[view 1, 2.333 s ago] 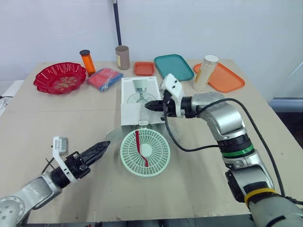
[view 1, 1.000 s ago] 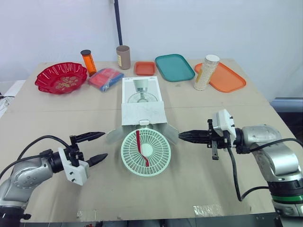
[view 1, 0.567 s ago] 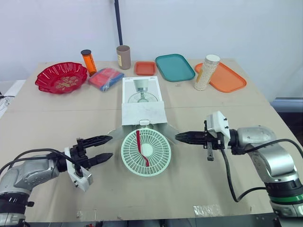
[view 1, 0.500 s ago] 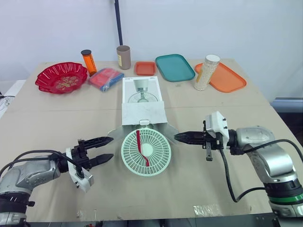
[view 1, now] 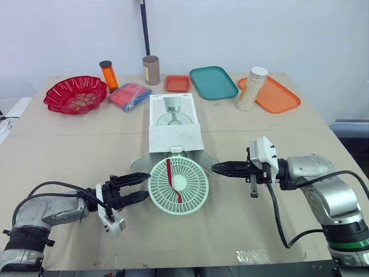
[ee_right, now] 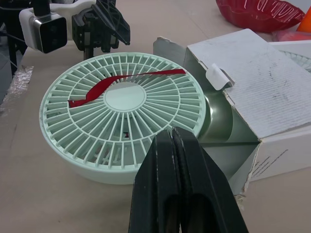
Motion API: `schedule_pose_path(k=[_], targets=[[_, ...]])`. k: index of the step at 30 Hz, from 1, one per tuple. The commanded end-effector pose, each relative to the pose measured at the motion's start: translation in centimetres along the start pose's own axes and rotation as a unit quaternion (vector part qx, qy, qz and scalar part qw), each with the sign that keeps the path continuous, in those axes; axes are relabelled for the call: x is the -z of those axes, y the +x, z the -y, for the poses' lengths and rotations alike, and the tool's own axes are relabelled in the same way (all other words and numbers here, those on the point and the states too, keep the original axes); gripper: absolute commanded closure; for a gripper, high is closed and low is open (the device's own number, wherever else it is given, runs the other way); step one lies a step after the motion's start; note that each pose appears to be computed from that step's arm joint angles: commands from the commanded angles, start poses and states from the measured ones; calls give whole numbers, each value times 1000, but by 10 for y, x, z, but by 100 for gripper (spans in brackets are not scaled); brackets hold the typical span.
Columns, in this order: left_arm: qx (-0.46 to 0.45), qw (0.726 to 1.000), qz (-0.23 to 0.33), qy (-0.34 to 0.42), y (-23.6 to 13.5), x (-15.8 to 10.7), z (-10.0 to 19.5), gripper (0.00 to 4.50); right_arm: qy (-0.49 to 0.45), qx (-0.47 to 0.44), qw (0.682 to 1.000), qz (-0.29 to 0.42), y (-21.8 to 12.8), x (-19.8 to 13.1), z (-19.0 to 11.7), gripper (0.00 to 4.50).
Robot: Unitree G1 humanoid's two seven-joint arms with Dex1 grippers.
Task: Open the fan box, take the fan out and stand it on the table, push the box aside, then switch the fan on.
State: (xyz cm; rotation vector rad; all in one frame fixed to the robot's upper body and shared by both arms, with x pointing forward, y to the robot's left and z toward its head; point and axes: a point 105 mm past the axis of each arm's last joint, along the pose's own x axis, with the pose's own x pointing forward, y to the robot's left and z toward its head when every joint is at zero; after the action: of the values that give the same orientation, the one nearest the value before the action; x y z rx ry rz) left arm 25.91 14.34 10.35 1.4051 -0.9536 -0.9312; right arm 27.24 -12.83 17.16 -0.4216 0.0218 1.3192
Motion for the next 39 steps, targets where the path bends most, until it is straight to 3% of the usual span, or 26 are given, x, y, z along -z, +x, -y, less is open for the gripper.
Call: schedule_pose_path(k=[1, 7, 10, 26, 29, 33, 39], targets=[[-9, 1000, 14, 20, 9, 1, -2, 7, -26, 8, 1000, 10, -5, -14, 0, 450], [3, 998, 45, 52, 21, 1, 5, 7, -25, 15, 1000, 9, -6, -15, -1, 450], [-10, 996, 35, 81, 28, 10, 2, 7, -25, 19, 999, 6, -8, -14, -1, 450], [-44, 989, 77, 120, 43, 15, 2, 7, -26, 30, 999, 3, -8, -14, -2, 450], [-48, 988, 84, 123, 45, 15, 1, 77, -26, 32, 999, 1, -8, -12, -1, 450], [-46, 987, 91, 124, 45, 12, 3, 216, -27, 33, 999, 0, -7, -12, 0, 450], [-43, 987, 91, 122, 45, 12, 5, 216, -30, 32, 999, 2, -6, -12, 1, 450]])
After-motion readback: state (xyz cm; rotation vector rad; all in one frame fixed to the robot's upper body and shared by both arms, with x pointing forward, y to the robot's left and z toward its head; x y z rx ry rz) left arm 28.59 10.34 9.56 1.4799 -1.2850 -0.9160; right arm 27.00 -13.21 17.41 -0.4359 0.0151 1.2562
